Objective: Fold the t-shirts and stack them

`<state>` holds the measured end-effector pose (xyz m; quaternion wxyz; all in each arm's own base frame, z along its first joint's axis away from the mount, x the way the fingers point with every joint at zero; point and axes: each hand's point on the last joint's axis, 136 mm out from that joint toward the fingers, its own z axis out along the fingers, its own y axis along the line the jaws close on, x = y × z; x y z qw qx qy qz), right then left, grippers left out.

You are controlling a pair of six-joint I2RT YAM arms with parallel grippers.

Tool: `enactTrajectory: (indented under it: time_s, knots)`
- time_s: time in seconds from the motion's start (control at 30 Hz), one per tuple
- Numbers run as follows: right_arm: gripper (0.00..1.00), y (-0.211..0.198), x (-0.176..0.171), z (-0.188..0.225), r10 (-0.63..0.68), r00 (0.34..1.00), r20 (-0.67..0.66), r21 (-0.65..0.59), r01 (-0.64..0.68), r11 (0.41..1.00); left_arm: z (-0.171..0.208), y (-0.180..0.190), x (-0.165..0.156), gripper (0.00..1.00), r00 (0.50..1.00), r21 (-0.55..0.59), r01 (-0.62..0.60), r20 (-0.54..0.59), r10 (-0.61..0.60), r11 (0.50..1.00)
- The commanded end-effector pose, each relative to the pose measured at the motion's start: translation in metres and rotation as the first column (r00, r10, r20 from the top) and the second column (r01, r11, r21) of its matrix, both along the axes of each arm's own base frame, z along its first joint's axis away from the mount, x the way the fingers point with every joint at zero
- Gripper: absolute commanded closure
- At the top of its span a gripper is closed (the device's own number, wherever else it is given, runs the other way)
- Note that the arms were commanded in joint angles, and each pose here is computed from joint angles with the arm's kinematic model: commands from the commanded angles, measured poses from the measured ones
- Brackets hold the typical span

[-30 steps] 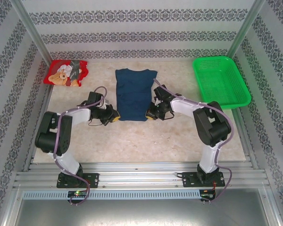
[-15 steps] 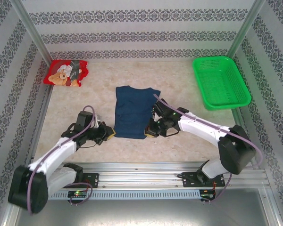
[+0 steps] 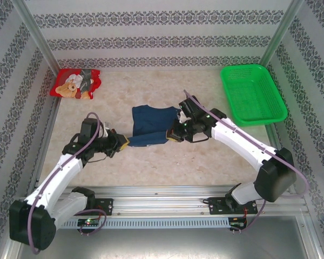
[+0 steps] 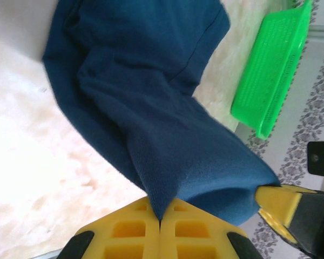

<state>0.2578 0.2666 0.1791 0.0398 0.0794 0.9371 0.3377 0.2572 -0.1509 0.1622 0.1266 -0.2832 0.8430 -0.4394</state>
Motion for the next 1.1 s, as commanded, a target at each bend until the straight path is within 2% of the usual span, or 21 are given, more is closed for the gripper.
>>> enactTrajectory:
  time_s: [0.0,0.23,0.5,1.07]
  knots:
    - [1.00,-0.010,0.016,-0.001,0.012,1.000,-0.005,-0.046,-0.012,0.999,0.018,0.004,0.034,1.00,0.997,0.008,-0.011,0.075,0.010,1.000]
    - [1.00,-0.018,0.055,-0.009,-0.004,1.000,-0.014,-0.054,0.003,0.999,0.024,-0.002,0.086,1.00,0.994,0.019,0.036,0.102,-0.037,0.999]
    - [1.00,-0.032,0.094,-0.025,-0.034,0.999,-0.033,-0.066,0.032,0.997,0.019,-0.002,0.131,1.00,0.992,0.023,0.064,0.104,-0.066,0.998]
    - [0.99,-0.042,0.161,-0.057,-0.082,0.994,-0.069,-0.061,0.078,0.995,-0.015,0.012,0.191,1.00,0.995,0.049,0.070,0.066,-0.074,0.996]
